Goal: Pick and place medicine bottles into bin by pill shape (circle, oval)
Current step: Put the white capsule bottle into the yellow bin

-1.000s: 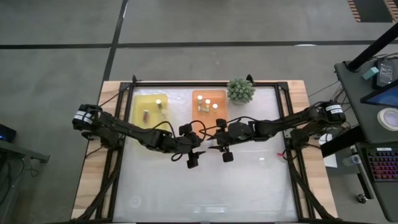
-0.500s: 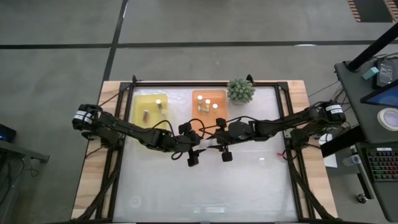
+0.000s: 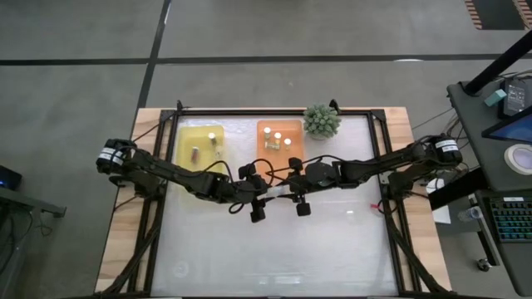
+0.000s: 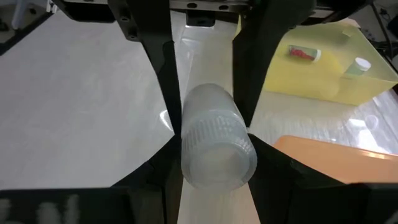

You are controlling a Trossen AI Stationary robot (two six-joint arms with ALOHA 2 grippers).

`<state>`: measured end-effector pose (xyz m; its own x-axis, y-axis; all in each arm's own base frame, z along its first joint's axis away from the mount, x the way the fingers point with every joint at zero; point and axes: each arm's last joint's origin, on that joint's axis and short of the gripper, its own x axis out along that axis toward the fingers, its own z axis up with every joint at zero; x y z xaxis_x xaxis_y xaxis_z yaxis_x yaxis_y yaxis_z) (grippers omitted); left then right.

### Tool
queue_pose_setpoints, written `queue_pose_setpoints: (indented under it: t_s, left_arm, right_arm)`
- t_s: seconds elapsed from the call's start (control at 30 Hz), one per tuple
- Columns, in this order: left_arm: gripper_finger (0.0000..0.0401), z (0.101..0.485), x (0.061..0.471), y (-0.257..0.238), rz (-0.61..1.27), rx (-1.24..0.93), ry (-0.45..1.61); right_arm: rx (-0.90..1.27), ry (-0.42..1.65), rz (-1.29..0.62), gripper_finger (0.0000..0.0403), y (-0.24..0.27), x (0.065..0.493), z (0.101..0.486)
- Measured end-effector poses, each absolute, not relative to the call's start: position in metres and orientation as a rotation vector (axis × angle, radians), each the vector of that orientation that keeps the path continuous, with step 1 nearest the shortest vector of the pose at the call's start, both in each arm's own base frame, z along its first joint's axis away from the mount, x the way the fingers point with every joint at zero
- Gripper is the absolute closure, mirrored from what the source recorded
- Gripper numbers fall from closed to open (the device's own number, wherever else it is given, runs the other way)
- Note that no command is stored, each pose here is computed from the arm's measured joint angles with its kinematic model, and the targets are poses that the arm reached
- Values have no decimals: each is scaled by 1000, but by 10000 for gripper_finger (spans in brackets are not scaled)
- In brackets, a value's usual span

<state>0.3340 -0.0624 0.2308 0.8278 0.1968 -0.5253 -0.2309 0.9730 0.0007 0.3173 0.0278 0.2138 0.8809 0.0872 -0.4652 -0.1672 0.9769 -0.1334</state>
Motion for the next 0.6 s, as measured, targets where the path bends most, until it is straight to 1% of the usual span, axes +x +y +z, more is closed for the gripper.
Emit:
queue_pose_setpoints:
  t_s: [0.1,0.2,0.43,0.6]
  left_arm:
    - [252,231,334,-62,225,-58,551]
    - [268,231,334,-63,224,-57,551]
    - [270,231,334,-62,228,-63,553]
    - [270,230,333,-62,229,-59,565]
  right_arm:
    - [-171,476,136,266,28,317,214]
    - [-171,475,137,259,28,317,214]
    - [-160,477,124,230,28,317,214]
    - [-149,480,117,197,27,316,216]
